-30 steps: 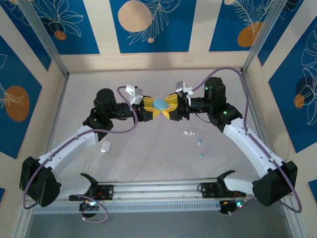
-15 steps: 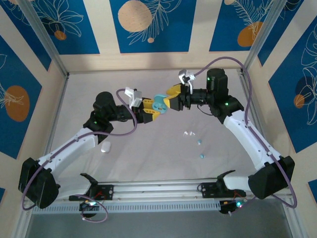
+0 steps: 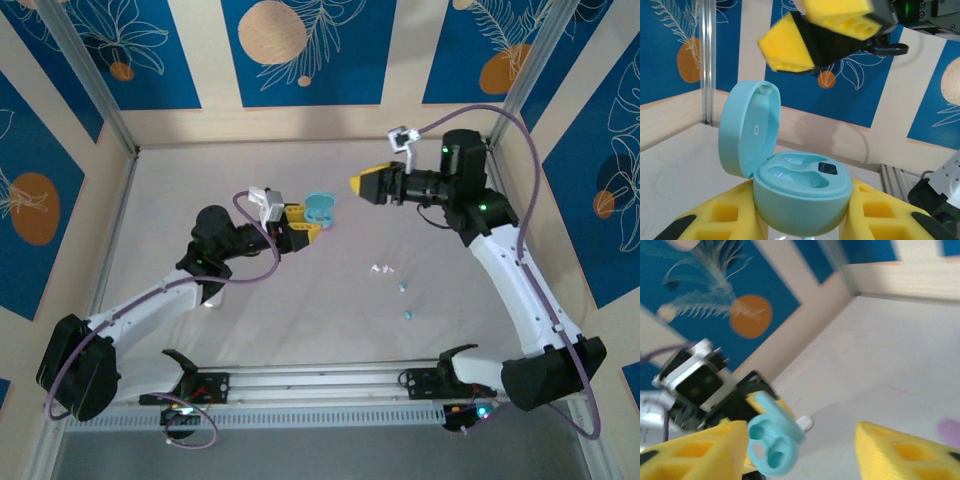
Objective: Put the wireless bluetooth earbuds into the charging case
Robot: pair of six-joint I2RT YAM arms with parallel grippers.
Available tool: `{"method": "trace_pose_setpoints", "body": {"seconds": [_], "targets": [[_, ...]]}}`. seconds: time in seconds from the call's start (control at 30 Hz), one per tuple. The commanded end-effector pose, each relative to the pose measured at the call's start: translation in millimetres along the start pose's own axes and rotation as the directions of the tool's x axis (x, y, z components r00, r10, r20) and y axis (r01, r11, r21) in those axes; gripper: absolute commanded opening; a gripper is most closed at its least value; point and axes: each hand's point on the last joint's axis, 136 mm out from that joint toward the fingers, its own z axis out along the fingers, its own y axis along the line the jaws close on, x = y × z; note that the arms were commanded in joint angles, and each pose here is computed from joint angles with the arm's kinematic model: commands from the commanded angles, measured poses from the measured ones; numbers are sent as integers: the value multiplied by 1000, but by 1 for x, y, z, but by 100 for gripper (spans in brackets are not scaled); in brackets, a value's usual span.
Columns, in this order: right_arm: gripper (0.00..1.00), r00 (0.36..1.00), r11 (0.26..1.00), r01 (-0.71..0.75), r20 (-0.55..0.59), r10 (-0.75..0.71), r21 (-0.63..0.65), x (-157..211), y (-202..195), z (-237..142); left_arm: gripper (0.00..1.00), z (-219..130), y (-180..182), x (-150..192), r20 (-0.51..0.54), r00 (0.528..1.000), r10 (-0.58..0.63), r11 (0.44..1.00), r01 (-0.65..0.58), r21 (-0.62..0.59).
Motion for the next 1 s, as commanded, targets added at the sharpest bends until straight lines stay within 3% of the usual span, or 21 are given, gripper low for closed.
{"method": "trace_pose_setpoints", "body": {"seconds": [0.0, 0.13, 0.33, 0.43, 0.73, 0.97], "targets": [[47, 932, 883, -353, 35, 360, 311, 28, -78, -26, 29, -2, -4, -16, 69, 997, 36, 999, -35, -15], [37, 774, 670, -568, 34, 632, 479, 95, -140, -49, 29, -4, -7, -18, 66, 997, 43, 999, -42, -18], [38, 629, 465, -576, 1, 777, 672, 200, -174, -62, 29, -5, -8, -19, 66, 997, 45, 999, -44, -21], [37, 568, 384, -570, 10, 823, 727, 232, -185, -65, 29, -5, -9, -20, 66, 997, 48, 999, -47, -15], [33, 495, 292, -499, -8, 869, 816, 276, -204, -52, 29, -6, -11, -23, 68, 996, 53, 999, -52, -18], [31, 506, 238, -430, 13, 863, 871, 288, -222, -58, 29, -6, -12, -21, 56, 997, 50, 999, -50, -16]]}}
